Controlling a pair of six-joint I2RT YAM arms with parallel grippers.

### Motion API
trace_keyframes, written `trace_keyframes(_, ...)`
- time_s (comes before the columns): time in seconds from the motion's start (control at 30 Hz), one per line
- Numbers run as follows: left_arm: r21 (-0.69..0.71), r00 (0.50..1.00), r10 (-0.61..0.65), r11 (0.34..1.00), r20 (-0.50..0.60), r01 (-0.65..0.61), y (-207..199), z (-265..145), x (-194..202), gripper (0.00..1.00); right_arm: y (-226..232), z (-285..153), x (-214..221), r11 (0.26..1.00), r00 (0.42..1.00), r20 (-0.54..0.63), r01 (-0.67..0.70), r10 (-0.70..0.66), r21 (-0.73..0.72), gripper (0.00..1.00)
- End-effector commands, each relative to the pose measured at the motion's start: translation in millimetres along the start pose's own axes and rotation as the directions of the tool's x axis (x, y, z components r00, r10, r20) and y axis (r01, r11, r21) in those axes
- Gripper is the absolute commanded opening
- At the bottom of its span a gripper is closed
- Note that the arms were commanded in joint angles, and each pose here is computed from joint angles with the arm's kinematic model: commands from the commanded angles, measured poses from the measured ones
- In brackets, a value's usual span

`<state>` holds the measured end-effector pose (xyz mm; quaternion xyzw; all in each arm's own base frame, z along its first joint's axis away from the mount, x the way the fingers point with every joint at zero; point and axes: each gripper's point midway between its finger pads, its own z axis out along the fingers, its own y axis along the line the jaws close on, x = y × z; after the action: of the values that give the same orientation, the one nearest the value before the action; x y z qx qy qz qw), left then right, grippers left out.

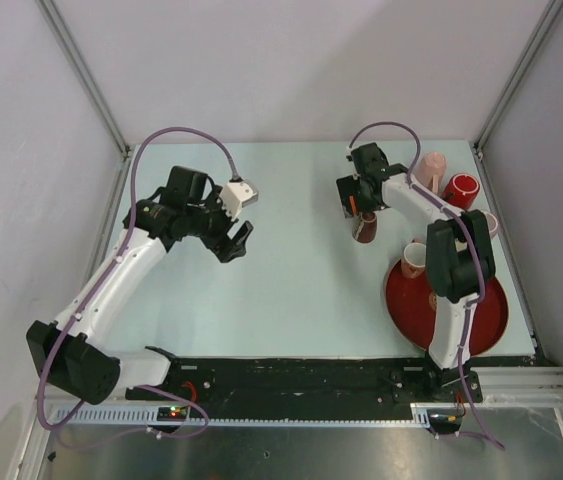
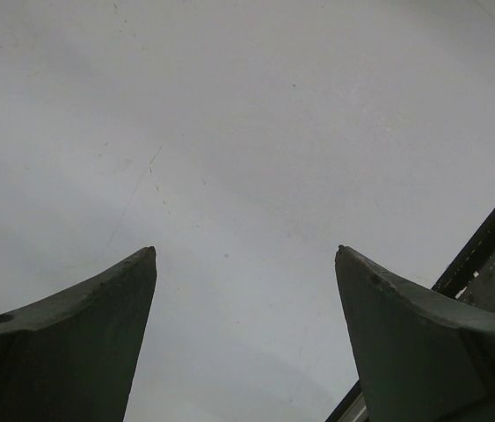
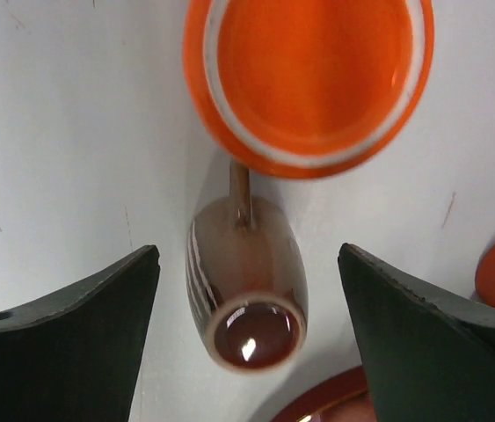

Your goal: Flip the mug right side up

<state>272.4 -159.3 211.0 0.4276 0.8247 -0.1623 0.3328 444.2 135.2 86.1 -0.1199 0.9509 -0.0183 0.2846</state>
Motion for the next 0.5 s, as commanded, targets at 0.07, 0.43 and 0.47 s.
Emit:
trace_keyframes(0.07,-0.037,0.999,0.004,0.999,0.051,-0.002,7,-9,-13,0.86,2,7,-2,1.0,0.998,-0.052,-0.021,0.021,0.011,0.84)
trace_keyframes(0.43,-0.016,0.998,-0.005,1.0,0.055,0.006,5,-6,-14,0.86,-4,1,20,1.0,0.994,-0.106,-0.017,0.02,0.023,0.84)
trace_keyframes(0.47,-0.016,0.998,-0.006,1.0,0.055,0.006,5,-6,-14,0.86,-3,1,22,1.0,0.993,-0.112,-0.019,0.021,0.02,0.84)
